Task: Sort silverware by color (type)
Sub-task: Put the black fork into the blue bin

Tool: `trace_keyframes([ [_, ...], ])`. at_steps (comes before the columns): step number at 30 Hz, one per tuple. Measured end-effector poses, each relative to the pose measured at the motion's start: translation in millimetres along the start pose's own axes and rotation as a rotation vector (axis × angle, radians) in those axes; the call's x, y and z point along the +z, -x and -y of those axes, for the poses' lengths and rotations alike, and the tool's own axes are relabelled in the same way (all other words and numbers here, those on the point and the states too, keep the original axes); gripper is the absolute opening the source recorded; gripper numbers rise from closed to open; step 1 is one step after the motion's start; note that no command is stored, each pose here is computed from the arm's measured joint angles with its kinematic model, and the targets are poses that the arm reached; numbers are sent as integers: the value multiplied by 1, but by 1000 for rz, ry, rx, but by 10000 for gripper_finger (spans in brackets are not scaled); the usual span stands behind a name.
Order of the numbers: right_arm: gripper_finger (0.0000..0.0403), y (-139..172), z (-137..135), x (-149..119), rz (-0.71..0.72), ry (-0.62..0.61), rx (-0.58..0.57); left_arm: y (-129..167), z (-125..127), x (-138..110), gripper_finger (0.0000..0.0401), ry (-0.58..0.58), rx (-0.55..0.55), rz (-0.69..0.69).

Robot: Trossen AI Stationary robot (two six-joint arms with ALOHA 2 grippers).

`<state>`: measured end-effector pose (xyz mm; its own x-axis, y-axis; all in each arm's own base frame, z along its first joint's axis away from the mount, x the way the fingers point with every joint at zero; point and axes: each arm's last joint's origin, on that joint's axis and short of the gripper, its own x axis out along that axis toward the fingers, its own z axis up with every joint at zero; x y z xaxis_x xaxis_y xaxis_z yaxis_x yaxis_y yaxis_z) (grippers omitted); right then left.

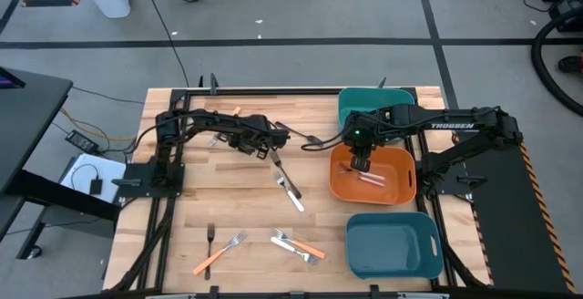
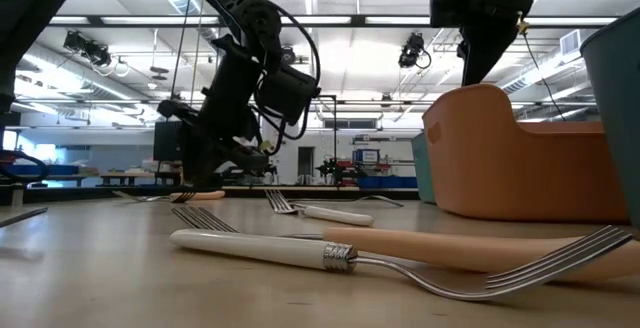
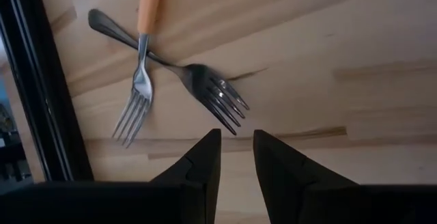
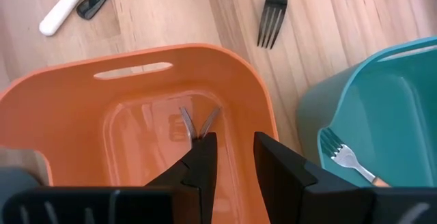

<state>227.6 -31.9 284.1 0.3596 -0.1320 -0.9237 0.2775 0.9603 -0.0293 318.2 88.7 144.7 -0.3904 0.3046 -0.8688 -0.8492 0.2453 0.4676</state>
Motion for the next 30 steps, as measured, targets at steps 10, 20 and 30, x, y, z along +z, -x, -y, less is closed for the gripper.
trace_keyframes([
  [10, 104, 0, 0, 0, 2, 2, -1, -22, 8, 4, 95, -49, 64, -45],
  [20, 104, 0, 0, 0, 5, 2, -2, -29, 8, 8, 91, -60, 132, 24],
  [30, 104, 0, 0, 4, 36, -11, 2, -37, -1, 23, 30, -166, 147, 13],
])
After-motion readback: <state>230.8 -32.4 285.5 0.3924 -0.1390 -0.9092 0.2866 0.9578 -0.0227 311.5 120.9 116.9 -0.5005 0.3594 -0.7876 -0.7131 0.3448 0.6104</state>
